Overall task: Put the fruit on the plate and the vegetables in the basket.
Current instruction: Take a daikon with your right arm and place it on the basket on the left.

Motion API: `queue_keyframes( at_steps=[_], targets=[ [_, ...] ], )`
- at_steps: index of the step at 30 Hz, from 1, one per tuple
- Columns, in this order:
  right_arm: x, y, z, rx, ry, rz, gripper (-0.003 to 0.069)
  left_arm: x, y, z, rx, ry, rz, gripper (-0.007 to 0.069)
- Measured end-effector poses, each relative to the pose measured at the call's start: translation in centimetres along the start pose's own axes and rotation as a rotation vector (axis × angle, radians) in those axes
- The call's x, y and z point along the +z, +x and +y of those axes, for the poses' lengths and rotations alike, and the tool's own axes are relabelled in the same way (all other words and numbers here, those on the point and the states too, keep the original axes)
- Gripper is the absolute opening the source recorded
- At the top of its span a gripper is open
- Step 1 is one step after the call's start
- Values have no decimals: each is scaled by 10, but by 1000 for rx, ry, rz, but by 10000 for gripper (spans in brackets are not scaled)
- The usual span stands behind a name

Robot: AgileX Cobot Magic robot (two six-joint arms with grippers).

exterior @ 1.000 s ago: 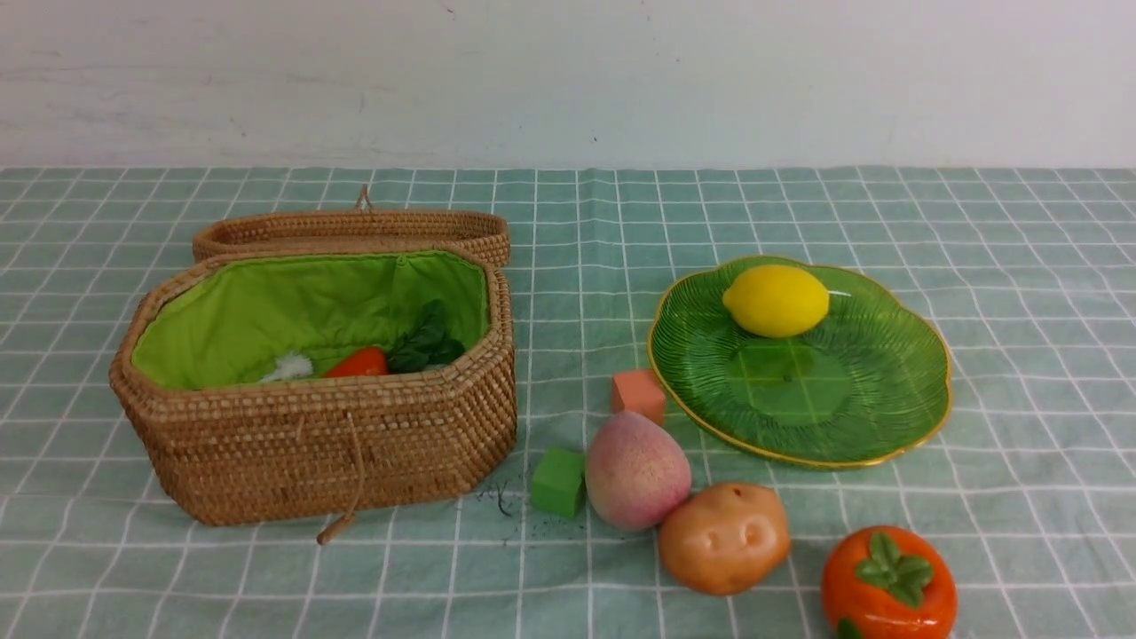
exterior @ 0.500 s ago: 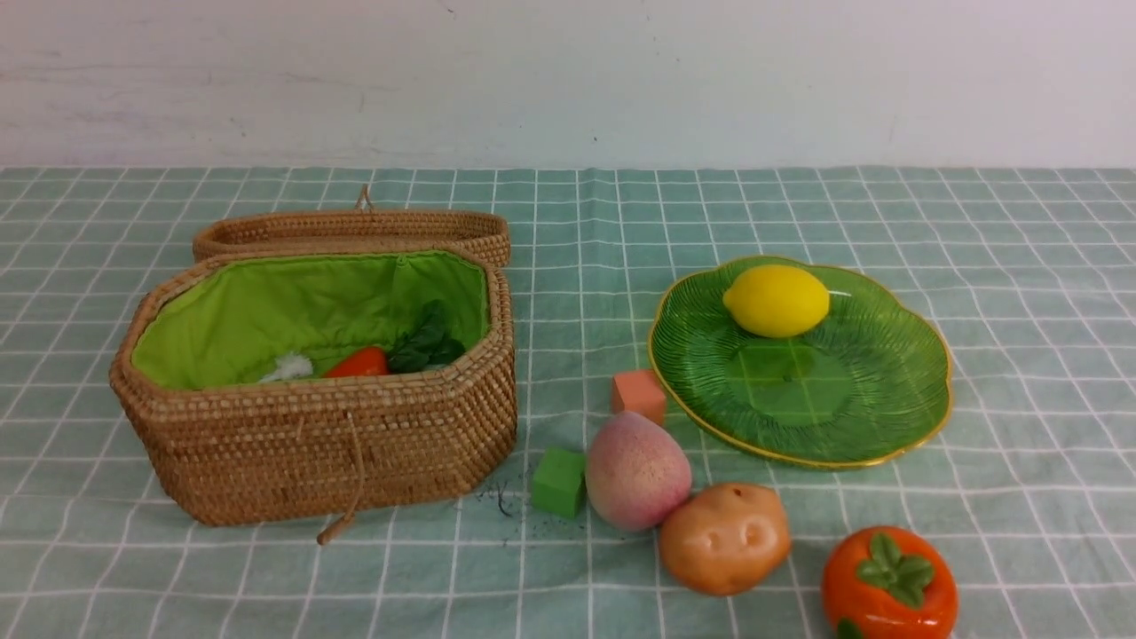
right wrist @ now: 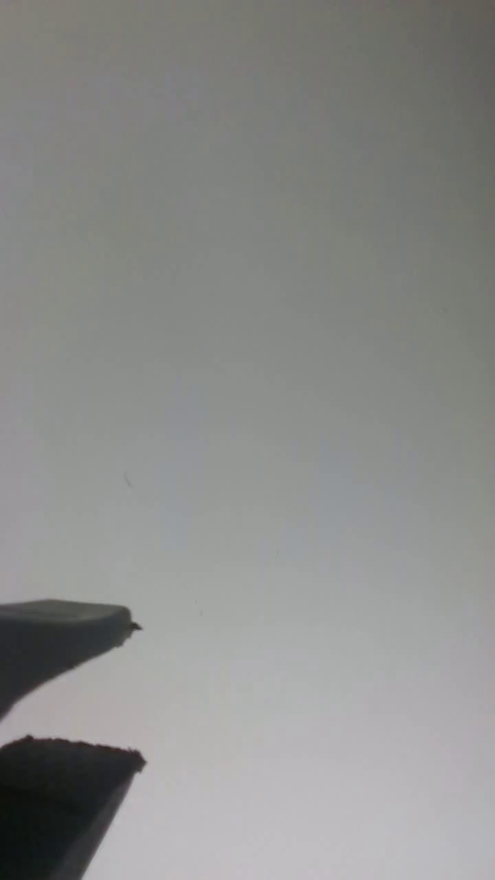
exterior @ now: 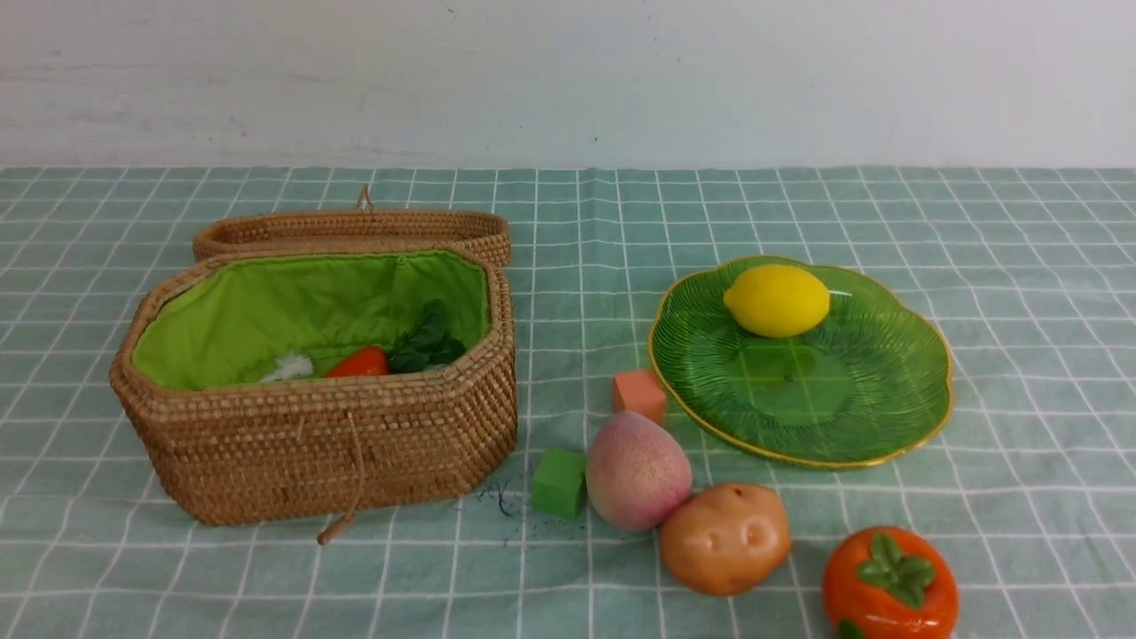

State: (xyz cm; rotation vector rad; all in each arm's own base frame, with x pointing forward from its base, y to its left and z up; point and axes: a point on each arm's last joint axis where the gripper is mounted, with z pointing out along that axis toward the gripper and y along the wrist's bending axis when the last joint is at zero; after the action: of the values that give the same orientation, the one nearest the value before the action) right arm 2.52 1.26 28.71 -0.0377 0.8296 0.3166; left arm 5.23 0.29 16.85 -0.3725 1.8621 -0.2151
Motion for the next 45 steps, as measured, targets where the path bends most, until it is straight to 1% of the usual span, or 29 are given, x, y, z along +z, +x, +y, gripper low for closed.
queue_keyframes(
  at_steps=[3, 4, 5, 6, 7, 8, 11, 12, 13, 14, 16, 18, 20, 23, 25, 27, 28, 29, 30, 31, 32, 33, 38, 39, 40, 42, 43, 44, 45],
  targets=[
    [17, -35, 2, 95, 63, 51, 241, 0, 0, 0, 0, 0, 0, 60],
    [19, -38, 2, 98, 68, 55, 241, 0, 0, 0, 0, 0, 0, 61],
    [33, -63, 3, 110, 120, 105, 241, 0, 0, 0, 0, 0, 0, 62],
    [35, -66, 3, 112, 127, 112, 241, 0, 0, 0, 0, 0, 0, 62],
    [52, -84, 2, 100, 181, 178, 241, 0, 0, 0, 0, 0, 0, 64],
    [59, -89, 1, 91, 203, 208, 241, 0, 0, 0, 0, 0, 0, 66],
    [97, -96, -10, 55, 343, 428, 241, 0, 0, 0, 0, 0, 0, 72],
    [97, -96, -10, 52, 344, 428, 241, 0, 0, 0, 0, 0, 0, 73],
    [114, -82, -21, -30, 458, 580, 241, 0, 0, 0, 0, 0, 0, 75],
    [118, -76, -24, -53, 430, 646, 241, 0, 0, 0, 0, 0, 0, 76],
    [128, -51, -35, -129, 462, 806, 241, 0, 0, 0, 0, 0, 0, 77],
    [134, -28, -41, -141, 476, 911, 241, 0, 0, 0, 0, 0, 0, 79],
    [134, -6, -45, -101, 485, 1006, 241, 0, 0, 0, 0, 0, 0, 81],
    [125, 44, -41, 73, 486, 1210, 241, 0, 0, 0, 0, 0, 0, 83],
    [121, 56, -36, 132, 470, 1266, 241, 0, 0, 0, 0, 0, 0, 85],
    [114, 79, -19, 221, 373, 1406, 241, 0, 0, 0, 0, 0, 0, 86],
    [112, 89, -9, 224, 293, 1483, 241, 0, 0, 0, 0, 0, 0, 87],
    [112, 92, -7, 212, 270, 1505, 241, 0, 0, 0, 0, 0, 0, 87],
    [111, 98, 1, 208, 198, 1552, 241, 0, 0, 0, 0, 0, 0, 87],
    [108, 111, 13, 170, 57, 1641, 241, 0, 0, 0, 0, 0, 0, 88],
    [108, 112, 15, 178, 53, 1648, 241, 0, 0, 0, 0, 0, 0, 88],
    [107, 119, 27, 162, -79, 1710, 241, 0, 0, 0, 0, 0, 0, 88],
    [122, 126, 53, 168, -334, 1788, 255, 0, 0, 0, 0, 0, 0, 90],
    [126, 127, 57, 167, -380, 1796, 266, 0, 0, 0, 0, 0, 0, 91],
    [133, 129, 63, 139, -463, 1807, 291, 0, 0, 0, 0, 0, 0, 92],
    [137, 131, 67, 110, -525, 1812, 316, 0, 0, 0, 0, 0, 0, 92],
    [142, 136, 75, 48, -635, 1813, 377, 0, 0, 0, 0, 0, 0, 92],
    [142, 139, 80, 9, -694, 1809, 419, 0, 0, 0, 0, 0, 0, 93],
    [142, 140, 81, -7, -717, 1807, 419, 0, 0, 0, 0, 0, 0, 94]
  ],
)
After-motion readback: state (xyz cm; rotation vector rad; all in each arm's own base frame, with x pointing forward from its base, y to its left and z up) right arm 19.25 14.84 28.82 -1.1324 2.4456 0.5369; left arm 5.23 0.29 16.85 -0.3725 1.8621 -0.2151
